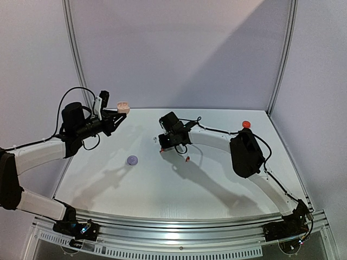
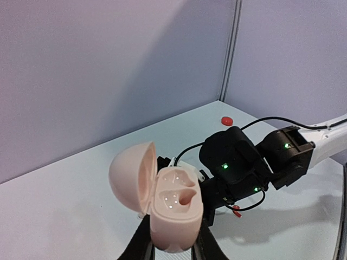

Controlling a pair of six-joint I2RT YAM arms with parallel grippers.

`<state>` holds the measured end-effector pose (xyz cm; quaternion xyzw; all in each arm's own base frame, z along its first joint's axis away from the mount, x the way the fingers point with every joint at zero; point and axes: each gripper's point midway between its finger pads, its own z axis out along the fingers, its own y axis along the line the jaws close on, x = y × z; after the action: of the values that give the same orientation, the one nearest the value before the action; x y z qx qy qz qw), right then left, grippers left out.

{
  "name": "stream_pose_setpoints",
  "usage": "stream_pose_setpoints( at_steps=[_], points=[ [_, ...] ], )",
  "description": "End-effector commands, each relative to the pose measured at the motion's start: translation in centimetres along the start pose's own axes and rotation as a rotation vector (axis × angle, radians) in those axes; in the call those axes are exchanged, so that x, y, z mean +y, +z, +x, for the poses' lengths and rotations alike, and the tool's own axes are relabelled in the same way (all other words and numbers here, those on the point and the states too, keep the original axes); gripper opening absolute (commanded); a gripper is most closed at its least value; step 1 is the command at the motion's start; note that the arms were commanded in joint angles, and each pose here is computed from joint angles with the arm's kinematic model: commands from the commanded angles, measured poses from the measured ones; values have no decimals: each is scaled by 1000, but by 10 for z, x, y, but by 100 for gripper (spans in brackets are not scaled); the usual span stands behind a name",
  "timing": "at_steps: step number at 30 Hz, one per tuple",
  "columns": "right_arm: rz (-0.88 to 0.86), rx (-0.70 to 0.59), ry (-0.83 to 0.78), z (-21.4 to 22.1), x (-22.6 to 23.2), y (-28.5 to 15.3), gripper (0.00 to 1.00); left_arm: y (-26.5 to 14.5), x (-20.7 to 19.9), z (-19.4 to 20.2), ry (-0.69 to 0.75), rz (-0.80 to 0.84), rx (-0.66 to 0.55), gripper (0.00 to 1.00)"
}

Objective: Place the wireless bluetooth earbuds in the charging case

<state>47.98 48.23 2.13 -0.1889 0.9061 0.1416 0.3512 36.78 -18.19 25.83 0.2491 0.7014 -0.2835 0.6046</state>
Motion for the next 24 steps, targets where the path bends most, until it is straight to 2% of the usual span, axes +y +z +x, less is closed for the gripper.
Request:
stream_pose_setpoints(
  at_steps=[1,10,21,24],
  points=[
    [52,62,-67,27,-8,14,17,-4,3,-1,10,-11,-3,0],
    [53,113,-88,47,-15,2,0,-6,4,-1,15,-18,0,0],
    [73,144,-117,59,-28,-33,0,-7,4,0,12,-17,-2,0],
    [49,121,-83,49,-23,-39,0,-8,3,-1,14,-15,-3,0]
  ],
)
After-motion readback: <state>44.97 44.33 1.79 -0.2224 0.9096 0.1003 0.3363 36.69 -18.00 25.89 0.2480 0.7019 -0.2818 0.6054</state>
